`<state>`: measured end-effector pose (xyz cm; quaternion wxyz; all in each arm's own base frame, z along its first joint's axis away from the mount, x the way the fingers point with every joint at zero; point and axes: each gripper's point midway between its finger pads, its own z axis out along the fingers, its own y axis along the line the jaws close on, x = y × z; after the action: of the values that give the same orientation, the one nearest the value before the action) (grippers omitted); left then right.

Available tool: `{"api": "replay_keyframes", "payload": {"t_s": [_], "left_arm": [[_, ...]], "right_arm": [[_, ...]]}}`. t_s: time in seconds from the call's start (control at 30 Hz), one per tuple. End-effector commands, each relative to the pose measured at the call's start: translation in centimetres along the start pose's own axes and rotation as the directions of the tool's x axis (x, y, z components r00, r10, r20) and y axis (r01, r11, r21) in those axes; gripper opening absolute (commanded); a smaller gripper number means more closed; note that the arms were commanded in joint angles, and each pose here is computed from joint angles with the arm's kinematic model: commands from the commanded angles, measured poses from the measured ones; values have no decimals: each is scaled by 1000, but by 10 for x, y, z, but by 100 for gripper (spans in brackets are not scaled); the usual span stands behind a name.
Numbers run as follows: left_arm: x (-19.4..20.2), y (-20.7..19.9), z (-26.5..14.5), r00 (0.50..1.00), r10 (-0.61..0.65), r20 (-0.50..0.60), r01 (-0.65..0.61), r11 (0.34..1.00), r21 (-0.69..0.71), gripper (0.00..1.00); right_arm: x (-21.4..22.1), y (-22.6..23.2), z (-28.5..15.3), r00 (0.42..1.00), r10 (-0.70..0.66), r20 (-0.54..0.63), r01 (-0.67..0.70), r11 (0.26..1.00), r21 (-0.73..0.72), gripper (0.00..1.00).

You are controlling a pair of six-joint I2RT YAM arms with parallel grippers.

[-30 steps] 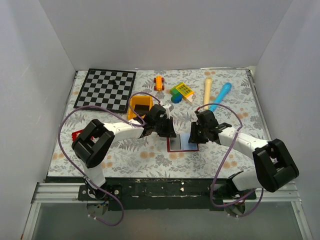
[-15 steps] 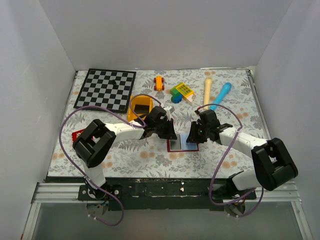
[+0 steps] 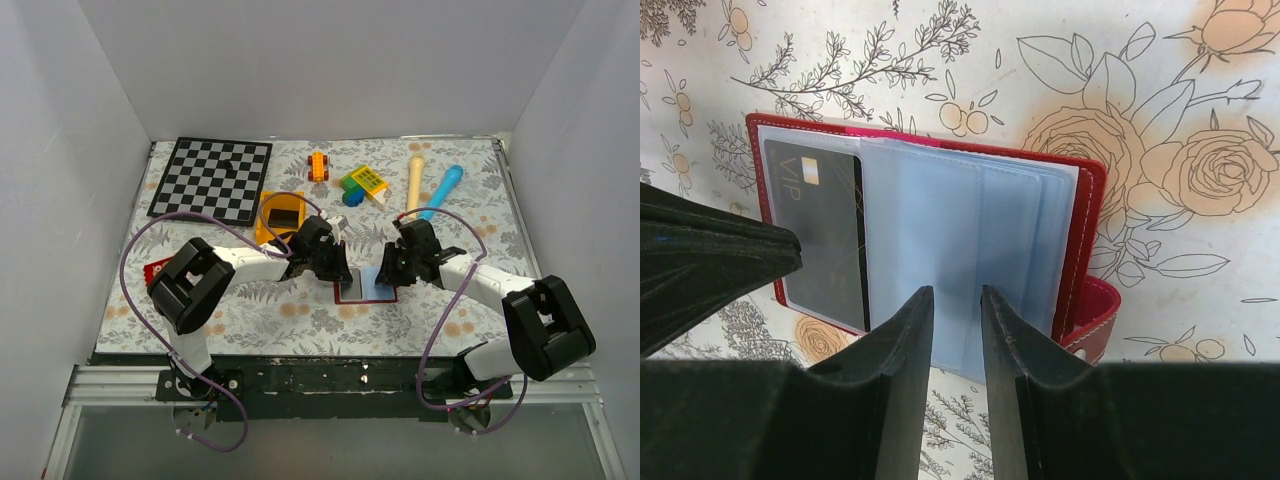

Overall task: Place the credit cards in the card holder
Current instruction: Insert the credit card into the card holder.

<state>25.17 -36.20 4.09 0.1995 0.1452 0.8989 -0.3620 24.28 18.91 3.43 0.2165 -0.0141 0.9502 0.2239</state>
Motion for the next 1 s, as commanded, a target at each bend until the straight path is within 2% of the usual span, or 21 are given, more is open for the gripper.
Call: {"api": "replay_keyframes", "payload": {"t_s": [0.0, 0.4, 0.97], "left_arm": [[2, -3, -1, 1000, 6, 1, -6, 1000, 15, 4], [10, 2, 0, 1000, -4, -11, 4, 1000, 7, 3], [24, 11, -2, 999, -25, -29, 25, 1000, -8, 2]], "right_arm": [[0, 0, 0, 1000, 1, 3, -1, 1000, -8, 34], [4, 13, 7, 999, 12, -37, -15, 997, -82, 35], [-4, 48, 10, 999, 13, -35, -22, 963, -269, 36]]}}
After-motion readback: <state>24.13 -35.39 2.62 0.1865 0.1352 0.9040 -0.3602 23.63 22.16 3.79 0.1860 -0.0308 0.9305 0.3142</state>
